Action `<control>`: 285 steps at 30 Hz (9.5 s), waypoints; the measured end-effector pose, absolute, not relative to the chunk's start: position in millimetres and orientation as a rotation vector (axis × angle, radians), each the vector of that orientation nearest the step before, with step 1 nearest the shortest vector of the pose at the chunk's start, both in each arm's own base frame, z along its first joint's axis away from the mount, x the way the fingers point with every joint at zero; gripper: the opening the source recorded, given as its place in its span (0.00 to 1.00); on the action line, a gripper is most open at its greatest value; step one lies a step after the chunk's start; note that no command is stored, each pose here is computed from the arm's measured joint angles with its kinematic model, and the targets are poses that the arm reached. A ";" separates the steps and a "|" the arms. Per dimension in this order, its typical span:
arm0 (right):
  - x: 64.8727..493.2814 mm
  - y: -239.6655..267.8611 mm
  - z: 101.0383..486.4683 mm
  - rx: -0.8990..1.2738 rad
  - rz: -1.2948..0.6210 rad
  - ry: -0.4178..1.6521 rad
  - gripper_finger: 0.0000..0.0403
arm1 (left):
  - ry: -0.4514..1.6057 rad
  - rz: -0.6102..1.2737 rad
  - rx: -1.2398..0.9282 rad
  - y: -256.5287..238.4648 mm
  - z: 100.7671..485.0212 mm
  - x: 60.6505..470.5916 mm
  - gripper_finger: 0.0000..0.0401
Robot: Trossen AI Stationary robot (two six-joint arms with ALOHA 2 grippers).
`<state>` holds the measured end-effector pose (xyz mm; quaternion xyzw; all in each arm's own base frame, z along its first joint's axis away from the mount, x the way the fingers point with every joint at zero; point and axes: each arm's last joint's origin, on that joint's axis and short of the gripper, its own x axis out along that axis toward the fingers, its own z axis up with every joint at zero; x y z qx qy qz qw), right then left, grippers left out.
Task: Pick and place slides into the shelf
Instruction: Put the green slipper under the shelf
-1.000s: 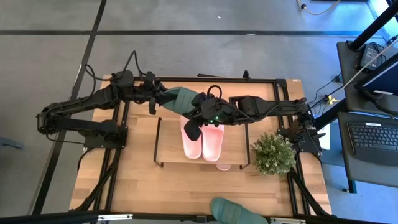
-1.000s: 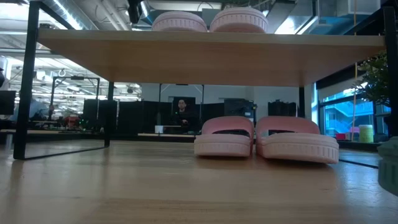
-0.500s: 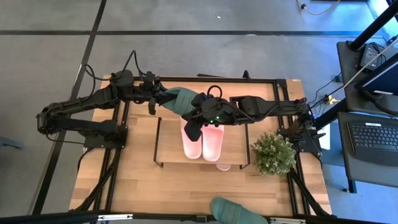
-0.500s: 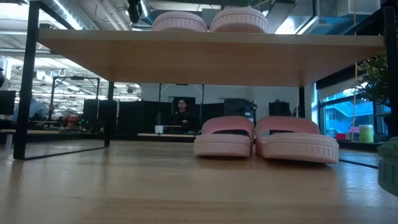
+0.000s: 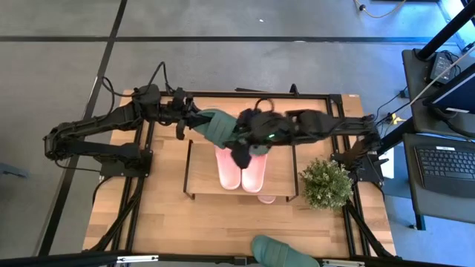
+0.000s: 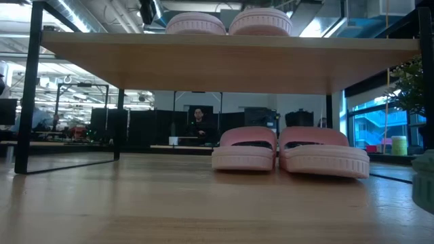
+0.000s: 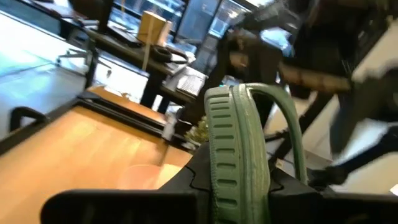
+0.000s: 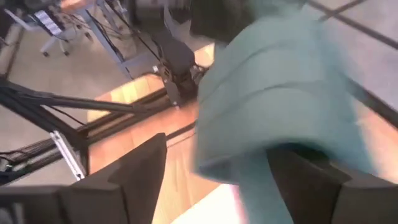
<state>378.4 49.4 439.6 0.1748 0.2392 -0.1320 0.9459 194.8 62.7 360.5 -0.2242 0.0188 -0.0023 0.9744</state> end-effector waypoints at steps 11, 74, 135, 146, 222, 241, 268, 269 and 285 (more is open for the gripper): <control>290.1 36.9 489.9 0.276 -0.397 0.457 0.70 | 0.045 0.063 -0.463 73.2 358.4 191.0 0.08; 225.9 8.7 482.2 0.269 -0.565 0.760 0.69 | 1.103 -0.207 -0.643 298.6 239.2 267.4 0.08; 236.2 11.2 473.8 0.277 -0.538 0.826 0.70 | 1.259 -0.253 -0.609 205.6 194.1 379.5 0.21; 236.2 11.3 473.8 0.277 -0.537 0.826 0.69 | 1.320 -0.183 -0.483 205.1 192.1 380.7 0.30; 232.0 10.8 474.1 0.323 -0.565 0.826 0.69 | 1.259 0.326 -0.179 292.4 242.7 349.9 0.65; 232.4 10.7 474.3 0.442 -0.621 0.786 0.69 | 1.351 0.291 -0.224 279.4 195.2 348.5 0.65; 241.0 11.1 480.3 0.535 -0.609 0.672 0.69 | 1.378 0.196 -0.185 232.5 143.9 365.0 0.65; 240.9 11.1 480.3 0.535 -0.610 0.672 0.69 | 1.380 0.193 -0.186 229.0 143.8 366.7 0.65; 240.1 19.8 480.1 0.515 -0.573 0.686 0.69 | 1.432 0.227 -0.205 184.7 142.8 386.5 0.65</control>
